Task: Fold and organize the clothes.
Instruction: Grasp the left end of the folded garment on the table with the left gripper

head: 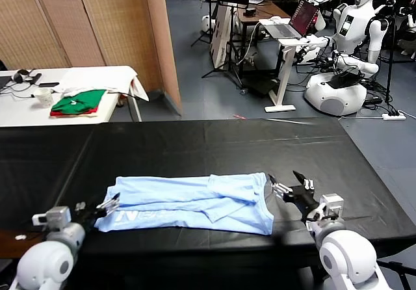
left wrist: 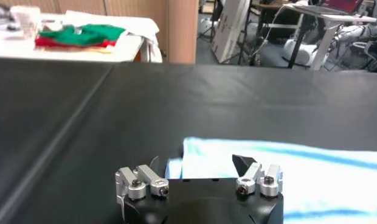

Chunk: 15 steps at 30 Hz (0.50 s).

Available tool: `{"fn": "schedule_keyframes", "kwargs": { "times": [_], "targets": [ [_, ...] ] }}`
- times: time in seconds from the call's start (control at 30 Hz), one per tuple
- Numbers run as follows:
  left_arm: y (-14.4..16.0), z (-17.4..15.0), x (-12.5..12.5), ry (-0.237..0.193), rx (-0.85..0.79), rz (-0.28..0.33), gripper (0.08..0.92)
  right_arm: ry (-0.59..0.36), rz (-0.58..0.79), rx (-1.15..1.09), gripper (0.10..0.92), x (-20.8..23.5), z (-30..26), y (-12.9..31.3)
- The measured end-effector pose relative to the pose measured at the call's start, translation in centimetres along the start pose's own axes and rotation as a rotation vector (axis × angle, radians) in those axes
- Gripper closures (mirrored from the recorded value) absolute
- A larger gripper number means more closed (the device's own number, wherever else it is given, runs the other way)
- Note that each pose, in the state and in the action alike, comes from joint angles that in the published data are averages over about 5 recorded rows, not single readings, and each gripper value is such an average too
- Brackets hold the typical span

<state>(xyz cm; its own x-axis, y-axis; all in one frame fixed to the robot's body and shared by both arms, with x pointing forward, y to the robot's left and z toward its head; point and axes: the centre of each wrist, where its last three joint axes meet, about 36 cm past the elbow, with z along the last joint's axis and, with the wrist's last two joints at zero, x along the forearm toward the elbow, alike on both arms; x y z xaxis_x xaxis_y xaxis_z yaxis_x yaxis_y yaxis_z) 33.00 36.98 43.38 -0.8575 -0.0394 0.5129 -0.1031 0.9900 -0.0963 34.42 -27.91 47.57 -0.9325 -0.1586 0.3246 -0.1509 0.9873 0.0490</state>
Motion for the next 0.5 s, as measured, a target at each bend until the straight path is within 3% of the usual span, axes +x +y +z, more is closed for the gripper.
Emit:
{"fn": "schedule_keyframes", "kwargs": {
  "times": [0.5],
  "targets": [
    [0.1,1.5,-0.6,0.021,0.045,0.017,0.092,0.004,0.005,-0.013,0.115,0.0,0.2,0.1]
  ]
}}
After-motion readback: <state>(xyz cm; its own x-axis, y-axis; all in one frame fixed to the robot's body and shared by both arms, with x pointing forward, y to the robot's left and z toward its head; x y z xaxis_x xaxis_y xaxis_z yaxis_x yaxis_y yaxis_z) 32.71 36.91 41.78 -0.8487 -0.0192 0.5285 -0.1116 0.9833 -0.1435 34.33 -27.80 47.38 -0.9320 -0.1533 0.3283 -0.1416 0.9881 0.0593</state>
